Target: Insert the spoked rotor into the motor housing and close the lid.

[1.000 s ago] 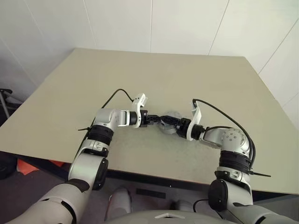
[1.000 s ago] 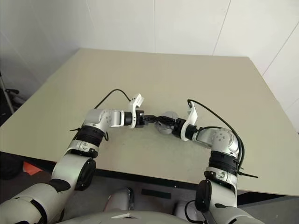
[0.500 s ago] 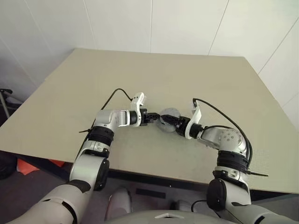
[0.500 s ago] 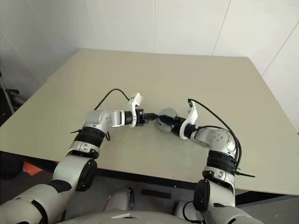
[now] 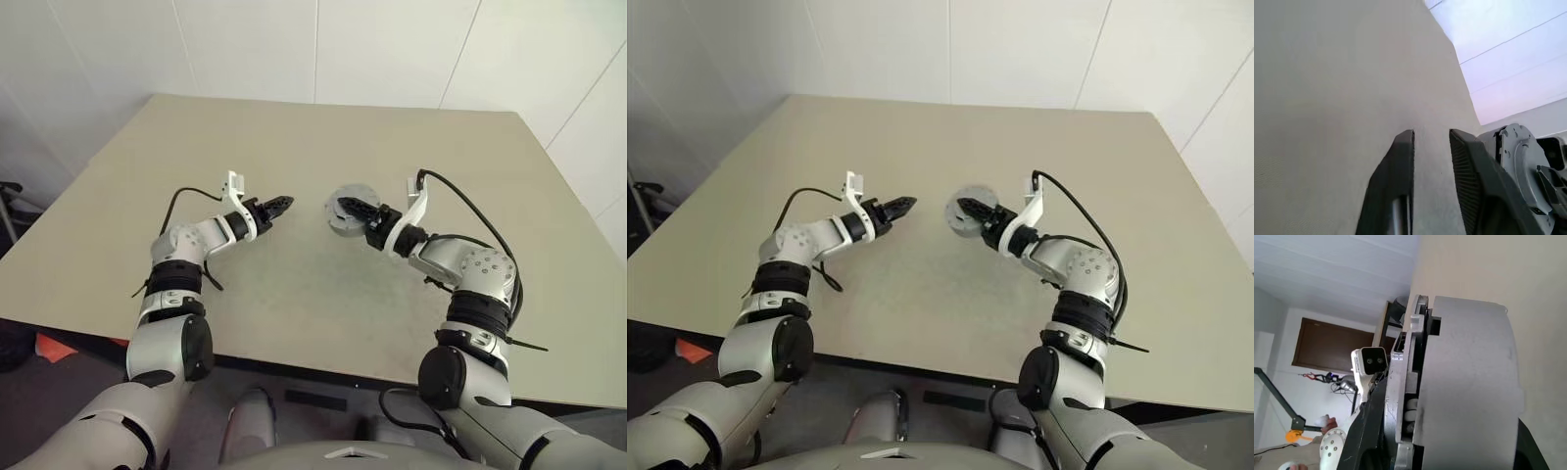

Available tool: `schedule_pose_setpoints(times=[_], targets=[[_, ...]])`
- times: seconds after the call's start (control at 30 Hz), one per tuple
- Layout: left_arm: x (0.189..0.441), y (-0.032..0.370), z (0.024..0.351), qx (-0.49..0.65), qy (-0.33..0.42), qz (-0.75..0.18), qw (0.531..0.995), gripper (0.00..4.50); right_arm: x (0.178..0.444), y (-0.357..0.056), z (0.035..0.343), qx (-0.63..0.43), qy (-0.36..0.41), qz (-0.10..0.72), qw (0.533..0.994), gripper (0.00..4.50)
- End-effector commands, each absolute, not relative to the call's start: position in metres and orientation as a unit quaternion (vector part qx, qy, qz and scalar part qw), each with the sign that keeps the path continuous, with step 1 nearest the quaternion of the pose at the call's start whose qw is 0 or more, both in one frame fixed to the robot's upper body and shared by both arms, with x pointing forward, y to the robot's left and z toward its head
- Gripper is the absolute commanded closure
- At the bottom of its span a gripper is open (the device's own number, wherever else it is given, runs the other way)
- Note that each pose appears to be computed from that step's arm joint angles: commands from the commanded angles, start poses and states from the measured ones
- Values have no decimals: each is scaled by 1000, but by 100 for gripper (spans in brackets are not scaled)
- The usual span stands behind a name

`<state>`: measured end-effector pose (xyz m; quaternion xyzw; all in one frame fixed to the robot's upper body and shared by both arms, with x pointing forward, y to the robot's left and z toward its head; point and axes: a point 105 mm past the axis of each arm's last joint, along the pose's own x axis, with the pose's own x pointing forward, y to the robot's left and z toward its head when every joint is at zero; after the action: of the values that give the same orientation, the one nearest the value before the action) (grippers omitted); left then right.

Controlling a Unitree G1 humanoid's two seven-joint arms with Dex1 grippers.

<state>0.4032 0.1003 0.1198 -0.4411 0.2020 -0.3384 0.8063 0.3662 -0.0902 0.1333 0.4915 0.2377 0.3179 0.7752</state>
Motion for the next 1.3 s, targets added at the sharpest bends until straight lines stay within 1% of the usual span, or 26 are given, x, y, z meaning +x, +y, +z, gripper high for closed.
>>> schedule_pose_setpoints(times=[0.03,0.1,0.17,0.2,0.23,0.37,0.57,0.8,1.07,1.3], targets=[[400,106,147,-458,151,-371,794,188,367,-82,173,492,189,368,766,221],[397,107,148,-472,150,-376,783,120,365,-79,180,499,185,381,756,221],[391,103,151,-492,160,-391,761,46,364,-76,186,503,183,392,748,221],[386,100,156,-509,164,-411,738,21,363,-74,188,504,182,397,745,221],[382,98,161,-522,167,-427,719,5,362,-73,190,504,182,401,742,221],[368,90,172,-540,177,-471,675,5,357,-65,196,506,186,419,731,221],[364,80,178,-570,179,-493,632,5,349,-57,195,505,194,430,723,221],[369,65,174,-584,190,-491,619,5,344,-54,199,502,186,437,723,221],[388,67,174,-622,171,-458,612,5,343,-57,200,492,178,434,733,221],[387,56,168,-609,189,-464,615,5,342,-57,200,485,174,434,739,221]])
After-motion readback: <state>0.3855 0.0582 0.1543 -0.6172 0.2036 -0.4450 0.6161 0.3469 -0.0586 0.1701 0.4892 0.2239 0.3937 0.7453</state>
